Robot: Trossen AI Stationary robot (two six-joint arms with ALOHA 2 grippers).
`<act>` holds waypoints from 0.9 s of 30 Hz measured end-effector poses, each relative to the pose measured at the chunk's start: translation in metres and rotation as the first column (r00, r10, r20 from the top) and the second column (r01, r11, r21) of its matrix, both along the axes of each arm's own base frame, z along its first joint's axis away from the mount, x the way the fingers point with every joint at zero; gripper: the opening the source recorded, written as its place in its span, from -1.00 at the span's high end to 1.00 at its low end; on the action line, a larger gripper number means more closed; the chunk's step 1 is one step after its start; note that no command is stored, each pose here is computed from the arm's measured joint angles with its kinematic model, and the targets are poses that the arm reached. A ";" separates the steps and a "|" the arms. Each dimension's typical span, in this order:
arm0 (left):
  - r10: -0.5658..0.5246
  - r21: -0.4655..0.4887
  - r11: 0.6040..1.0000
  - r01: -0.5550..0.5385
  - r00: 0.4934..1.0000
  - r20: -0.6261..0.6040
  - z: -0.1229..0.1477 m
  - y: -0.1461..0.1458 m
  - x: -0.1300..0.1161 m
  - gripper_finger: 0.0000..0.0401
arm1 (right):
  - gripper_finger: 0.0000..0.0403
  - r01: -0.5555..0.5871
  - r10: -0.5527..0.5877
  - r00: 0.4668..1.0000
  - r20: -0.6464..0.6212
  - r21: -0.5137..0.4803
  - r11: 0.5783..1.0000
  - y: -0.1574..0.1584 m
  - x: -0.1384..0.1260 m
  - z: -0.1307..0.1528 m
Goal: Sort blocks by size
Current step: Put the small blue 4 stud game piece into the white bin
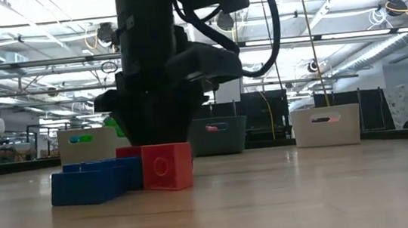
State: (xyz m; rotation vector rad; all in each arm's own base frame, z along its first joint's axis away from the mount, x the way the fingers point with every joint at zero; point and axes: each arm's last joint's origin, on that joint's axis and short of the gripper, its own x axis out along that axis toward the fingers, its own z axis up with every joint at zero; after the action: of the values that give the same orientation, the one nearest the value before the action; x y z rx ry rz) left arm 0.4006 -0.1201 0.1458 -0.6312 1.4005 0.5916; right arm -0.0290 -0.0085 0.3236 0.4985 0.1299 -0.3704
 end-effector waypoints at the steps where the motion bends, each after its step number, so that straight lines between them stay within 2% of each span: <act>1: -0.007 0.002 1.000 0.007 1.000 0.006 0.000 0.002 0.001 0.31 | -0.18 0.000 0.000 1.000 0.000 0.000 1.000 0.000 0.000 0.000; 7: -0.014 0.000 1.000 0.014 0.997 0.074 0.005 0.022 0.016 0.31 | -0.18 0.000 0.000 1.000 0.000 0.000 1.000 0.000 0.000 0.000; 10: -0.018 0.016 1.000 0.016 0.986 0.164 0.019 0.042 0.032 0.31 | -0.18 0.000 0.000 1.000 0.000 0.000 1.000 0.000 0.000 0.000; 13: -0.017 0.049 0.999 0.002 0.954 0.301 0.037 0.076 0.053 0.31 | -0.18 0.002 -0.002 1.000 0.002 0.006 1.000 0.000 0.000 0.000; 15: -0.021 0.069 0.998 -0.010 0.902 0.431 0.048 0.102 0.068 0.31 | -0.18 0.004 -0.004 1.000 0.005 0.016 1.000 0.000 0.000 0.000; 17: -0.037 0.113 0.993 -0.033 0.823 0.567 0.060 0.127 0.081 0.31 | -0.18 0.004 -0.004 1.000 0.006 0.018 1.000 0.000 0.000 0.000; 20: -0.106 0.217 0.972 -0.085 0.668 0.737 0.079 0.162 0.097 0.31 | -0.18 0.006 -0.007 1.000 0.009 0.028 1.000 0.000 0.000 0.000; 22: -0.152 0.286 0.947 -0.145 0.582 0.799 0.089 0.183 0.102 0.31 | -0.18 0.006 -0.006 1.000 0.010 0.028 1.000 0.000 0.000 0.000; 25: -0.168 0.323 0.916 -0.237 0.503 0.848 0.092 0.209 0.106 0.31 | -0.18 0.007 -0.007 1.000 0.010 0.027 1.000 0.000 0.000 0.000; 27: -0.162 0.322 0.907 -0.270 0.484 0.860 0.090 0.224 0.106 0.31 | -0.18 0.006 -0.006 1.000 0.009 0.028 1.000 0.000 0.000 0.000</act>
State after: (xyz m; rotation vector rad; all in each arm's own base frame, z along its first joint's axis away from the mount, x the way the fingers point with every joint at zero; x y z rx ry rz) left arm 0.5068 0.1037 0.2357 -0.4984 0.2261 0.4747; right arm -0.0290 -0.0085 0.3236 0.5279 0.1244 -0.3727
